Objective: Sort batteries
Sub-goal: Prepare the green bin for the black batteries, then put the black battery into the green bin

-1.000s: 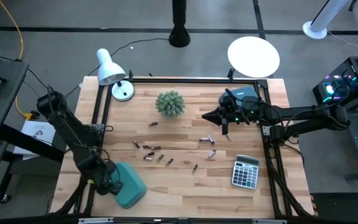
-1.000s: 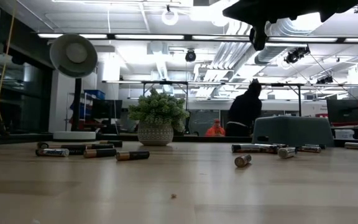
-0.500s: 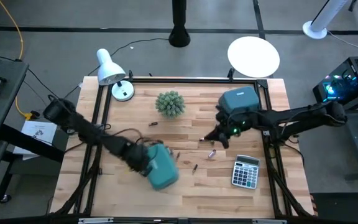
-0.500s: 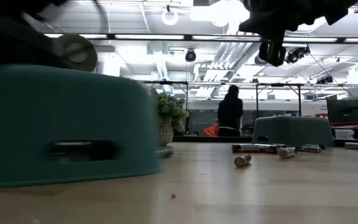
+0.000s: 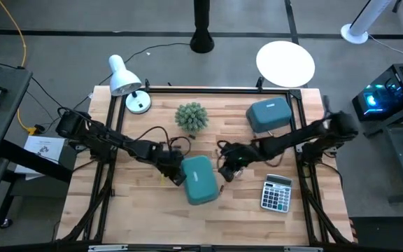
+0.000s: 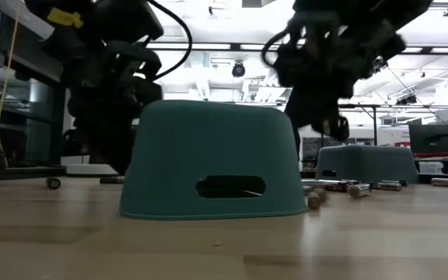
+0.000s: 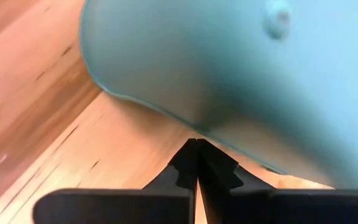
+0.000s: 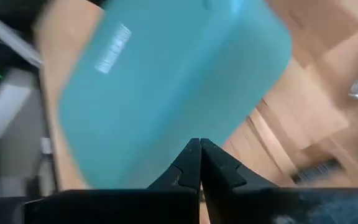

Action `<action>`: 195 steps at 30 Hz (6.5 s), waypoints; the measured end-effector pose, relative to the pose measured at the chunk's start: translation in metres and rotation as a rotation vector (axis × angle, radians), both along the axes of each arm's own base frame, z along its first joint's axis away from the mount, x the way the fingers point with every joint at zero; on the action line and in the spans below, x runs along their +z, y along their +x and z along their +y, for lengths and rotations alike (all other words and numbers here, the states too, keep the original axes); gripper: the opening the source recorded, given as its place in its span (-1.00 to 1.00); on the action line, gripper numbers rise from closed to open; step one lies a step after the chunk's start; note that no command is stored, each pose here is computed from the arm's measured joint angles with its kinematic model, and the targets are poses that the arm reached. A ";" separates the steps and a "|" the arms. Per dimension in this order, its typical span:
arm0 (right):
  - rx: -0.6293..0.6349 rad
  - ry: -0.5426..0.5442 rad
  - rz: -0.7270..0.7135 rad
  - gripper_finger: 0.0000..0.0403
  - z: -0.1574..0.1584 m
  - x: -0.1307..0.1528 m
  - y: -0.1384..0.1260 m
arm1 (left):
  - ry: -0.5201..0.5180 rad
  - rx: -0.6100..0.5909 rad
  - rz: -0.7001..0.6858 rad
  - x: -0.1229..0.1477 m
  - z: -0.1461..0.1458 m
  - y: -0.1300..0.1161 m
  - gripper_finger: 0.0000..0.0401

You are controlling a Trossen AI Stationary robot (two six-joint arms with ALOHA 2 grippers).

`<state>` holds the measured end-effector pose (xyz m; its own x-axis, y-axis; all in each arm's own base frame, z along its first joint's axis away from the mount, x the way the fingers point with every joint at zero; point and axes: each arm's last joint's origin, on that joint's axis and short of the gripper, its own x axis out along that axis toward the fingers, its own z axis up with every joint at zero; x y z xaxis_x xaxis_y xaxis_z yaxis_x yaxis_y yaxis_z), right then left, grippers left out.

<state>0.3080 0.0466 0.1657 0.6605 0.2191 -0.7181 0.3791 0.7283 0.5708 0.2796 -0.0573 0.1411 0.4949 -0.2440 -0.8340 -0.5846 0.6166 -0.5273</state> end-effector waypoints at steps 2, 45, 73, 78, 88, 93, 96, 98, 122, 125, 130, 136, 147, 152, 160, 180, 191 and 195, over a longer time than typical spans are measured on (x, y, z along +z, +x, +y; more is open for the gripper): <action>0.008 -0.008 0.089 -1.00 0.002 -0.010 0.006 | 0.002 -0.008 -0.009 0.000 -0.001 0.001 -1.00; 0.073 -0.099 -0.011 -1.00 -0.030 0.003 0.043 | 0.281 0.113 -0.846 0.129 0.021 -0.009 -1.00; -0.133 -0.260 -0.219 -1.00 -0.057 0.103 -0.007 | 0.165 0.186 -0.573 0.044 0.028 0.035 -1.00; -0.129 -0.265 -0.232 -1.00 -0.057 0.106 -0.008 | 0.036 0.171 -0.741 0.059 0.048 0.045 -1.00; -0.108 -0.290 -0.255 -1.00 -0.057 0.111 -0.012 | 0.145 -0.065 -0.609 0.120 0.017 -0.034 -1.00; -0.105 -0.292 -0.258 -1.00 -0.057 0.112 -0.011 | 0.269 -0.196 -0.340 0.116 -0.008 -0.093 -1.00; -0.104 -0.290 -0.260 -1.00 -0.057 0.112 -0.011 | 0.432 -0.258 -0.298 0.113 -0.010 -0.102 -0.96; -0.105 -0.289 -0.259 -1.00 -0.057 0.112 -0.011 | 0.514 -0.290 -0.275 0.109 -0.006 -0.098 -0.89; -0.149 -0.290 -0.253 -1.00 -0.058 0.112 -0.011 | 0.607 -1.086 0.291 -0.011 0.028 -0.069 0.07; -0.144 -0.295 -0.253 -1.00 -0.058 0.112 -0.011 | 0.590 -1.105 0.280 -0.017 0.030 -0.071 0.00; -0.142 -0.298 -0.252 -1.00 -0.058 0.111 -0.011 | 0.544 -1.014 0.276 -0.014 0.032 -0.070 -0.63; -0.135 -0.305 -0.245 -1.00 -0.058 0.111 -0.012 | 0.511 -0.874 0.225 0.014 0.032 -0.069 -0.83; -0.135 -0.305 -0.240 -1.00 -0.058 0.110 -0.012 | 0.649 -0.503 -0.312 0.112 0.033 -0.057 -0.83; -0.135 -0.305 -0.239 -1.00 -0.058 0.110 -0.012 | 0.615 -0.445 -0.288 0.094 0.032 -0.033 -0.48; -0.129 -0.311 -0.239 -1.00 -0.058 0.110 -0.012 | 0.529 -0.376 -0.177 0.119 0.029 -0.025 0.02; -0.089 -0.348 -0.212 -1.00 -0.060 0.108 -0.014 | -0.019 0.420 0.839 0.042 -0.085 -0.133 0.03; -0.092 -0.322 -0.213 -1.00 -0.067 0.108 -0.014 | 0.132 0.664 1.007 0.003 -0.097 -0.140 0.03; -0.093 -0.315 -0.213 -1.00 -0.067 0.108 -0.014 | 0.194 0.715 1.022 -0.010 -0.098 -0.137 0.03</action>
<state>0.2938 -0.0200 0.2735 0.8086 -0.0578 -0.5854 0.3488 0.8485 0.3979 0.1424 -0.1557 0.1313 -0.4246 -0.0200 -0.9052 -0.9054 0.0116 0.4244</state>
